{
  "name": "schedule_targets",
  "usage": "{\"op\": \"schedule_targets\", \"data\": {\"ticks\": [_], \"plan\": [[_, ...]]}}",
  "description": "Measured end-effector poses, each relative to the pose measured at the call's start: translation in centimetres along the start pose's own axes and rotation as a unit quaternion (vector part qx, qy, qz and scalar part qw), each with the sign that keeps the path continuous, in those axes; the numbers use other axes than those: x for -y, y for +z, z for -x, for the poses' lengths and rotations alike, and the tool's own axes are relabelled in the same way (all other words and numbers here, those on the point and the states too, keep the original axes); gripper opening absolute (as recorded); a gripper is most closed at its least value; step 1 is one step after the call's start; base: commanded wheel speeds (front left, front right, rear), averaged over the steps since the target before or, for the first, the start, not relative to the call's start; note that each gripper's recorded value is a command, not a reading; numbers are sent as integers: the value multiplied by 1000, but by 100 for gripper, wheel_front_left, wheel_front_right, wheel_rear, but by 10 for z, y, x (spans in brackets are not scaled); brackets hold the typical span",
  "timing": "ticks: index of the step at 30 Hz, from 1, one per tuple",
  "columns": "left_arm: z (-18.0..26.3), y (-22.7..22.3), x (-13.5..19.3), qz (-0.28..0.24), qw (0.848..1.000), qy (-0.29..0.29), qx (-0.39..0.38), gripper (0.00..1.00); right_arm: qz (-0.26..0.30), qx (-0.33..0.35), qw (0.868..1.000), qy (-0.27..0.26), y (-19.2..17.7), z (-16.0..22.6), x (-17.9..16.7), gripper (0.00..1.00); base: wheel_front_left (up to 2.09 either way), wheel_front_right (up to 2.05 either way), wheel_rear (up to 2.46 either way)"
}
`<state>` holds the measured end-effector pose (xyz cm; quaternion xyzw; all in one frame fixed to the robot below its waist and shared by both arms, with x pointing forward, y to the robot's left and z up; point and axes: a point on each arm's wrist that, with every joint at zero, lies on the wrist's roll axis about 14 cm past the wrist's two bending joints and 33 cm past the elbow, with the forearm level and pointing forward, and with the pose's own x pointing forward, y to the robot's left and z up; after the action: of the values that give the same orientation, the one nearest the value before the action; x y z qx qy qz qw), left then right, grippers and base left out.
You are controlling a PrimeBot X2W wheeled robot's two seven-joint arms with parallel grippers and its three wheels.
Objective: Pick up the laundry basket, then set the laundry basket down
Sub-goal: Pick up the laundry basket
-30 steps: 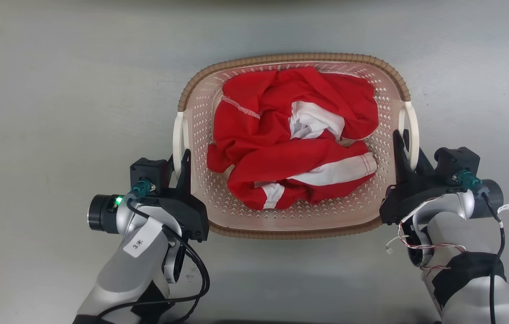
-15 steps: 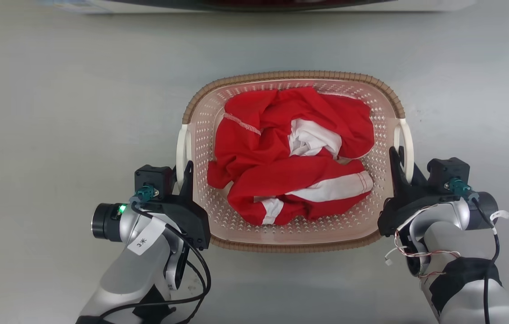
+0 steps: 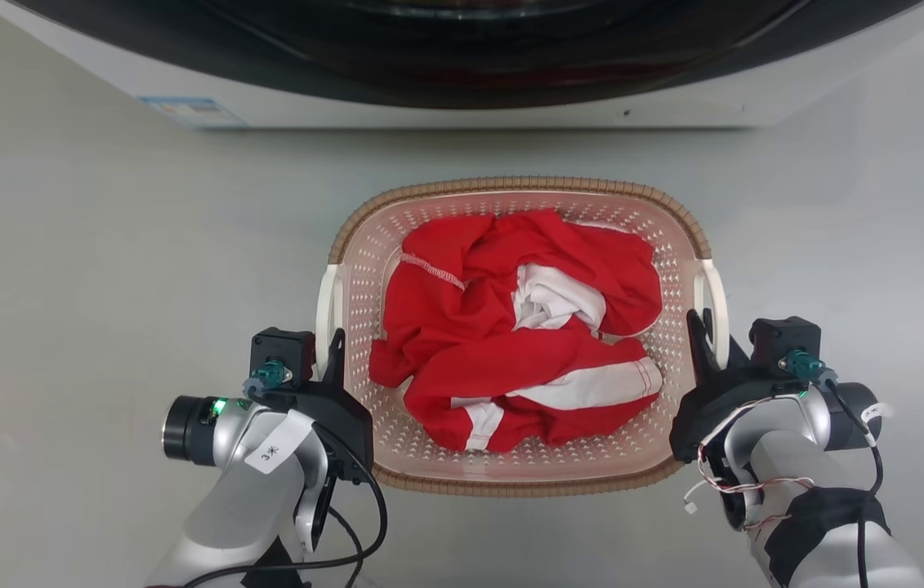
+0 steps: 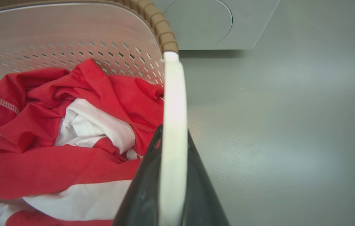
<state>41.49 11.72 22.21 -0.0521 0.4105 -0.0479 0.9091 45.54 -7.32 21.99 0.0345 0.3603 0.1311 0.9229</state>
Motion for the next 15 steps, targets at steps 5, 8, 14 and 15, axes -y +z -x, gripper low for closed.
{"op": "schedule_targets", "data": {"ticks": [5,8,14,15], "plan": [[15,13,0,-7,1000,1,14,0,1,12,1000,8,18,14,-11,0,0,0,0],[27,9,-1,-9,1000,3,8,0,0,8,1000,13,20,26,-19,0,0,0,0],[51,-3,-5,-1,1000,10,-10,0,-5,-13,1000,21,12,52,-31,0,0,0,0],[55,-5,-5,-1,1000,11,-12,0,-4,-16,1000,23,11,57,-34,0,0,0,0]]}}
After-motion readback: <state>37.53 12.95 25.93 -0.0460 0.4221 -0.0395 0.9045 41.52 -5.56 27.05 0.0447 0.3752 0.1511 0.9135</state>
